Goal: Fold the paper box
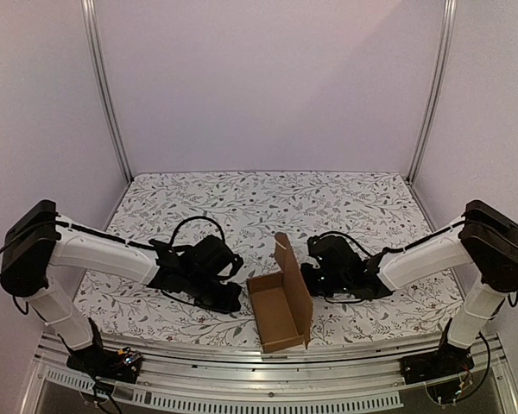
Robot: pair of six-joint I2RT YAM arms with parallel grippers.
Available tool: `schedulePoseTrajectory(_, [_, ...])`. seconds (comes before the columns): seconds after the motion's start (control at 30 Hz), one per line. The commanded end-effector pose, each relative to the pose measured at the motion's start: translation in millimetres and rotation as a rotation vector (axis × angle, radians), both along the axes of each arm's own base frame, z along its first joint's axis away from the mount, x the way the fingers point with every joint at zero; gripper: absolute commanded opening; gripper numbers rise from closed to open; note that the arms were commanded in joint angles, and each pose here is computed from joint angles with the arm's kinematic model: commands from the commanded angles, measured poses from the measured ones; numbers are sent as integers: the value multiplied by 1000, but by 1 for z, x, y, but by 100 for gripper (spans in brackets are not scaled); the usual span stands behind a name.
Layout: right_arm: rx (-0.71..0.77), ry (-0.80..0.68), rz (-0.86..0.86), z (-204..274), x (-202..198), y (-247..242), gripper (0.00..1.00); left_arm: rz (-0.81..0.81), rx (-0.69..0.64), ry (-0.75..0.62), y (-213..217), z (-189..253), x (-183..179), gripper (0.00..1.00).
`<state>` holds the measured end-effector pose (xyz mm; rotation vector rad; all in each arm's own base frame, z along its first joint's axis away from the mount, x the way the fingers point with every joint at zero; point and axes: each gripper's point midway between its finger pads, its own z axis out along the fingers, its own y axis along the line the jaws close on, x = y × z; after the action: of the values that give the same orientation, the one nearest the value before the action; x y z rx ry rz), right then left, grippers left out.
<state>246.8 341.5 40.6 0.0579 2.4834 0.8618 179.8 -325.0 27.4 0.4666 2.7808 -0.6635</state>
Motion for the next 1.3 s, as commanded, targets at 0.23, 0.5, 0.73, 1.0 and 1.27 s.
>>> schedulePoseTrajectory(0.23, [33,-26,142,6,20,59,0,186,98,-164,72,36,2,0])
schedulePoseTrajectory(0.5, [-205,-101,111,5,19,-7,0,286,105,-273,117,62,17,3])
schedulePoseTrajectory(0.73, [-281,-108,100,13,-15,-68,0,283,58,-317,115,67,46,0])
schedulePoseTrajectory(1.0, [-135,38,260,8,-76,-64,0,256,-53,-300,92,69,80,0])
schedulePoseTrajectory(1.27, [-35,181,386,-4,-114,-49,0,180,-175,-162,62,45,82,0])
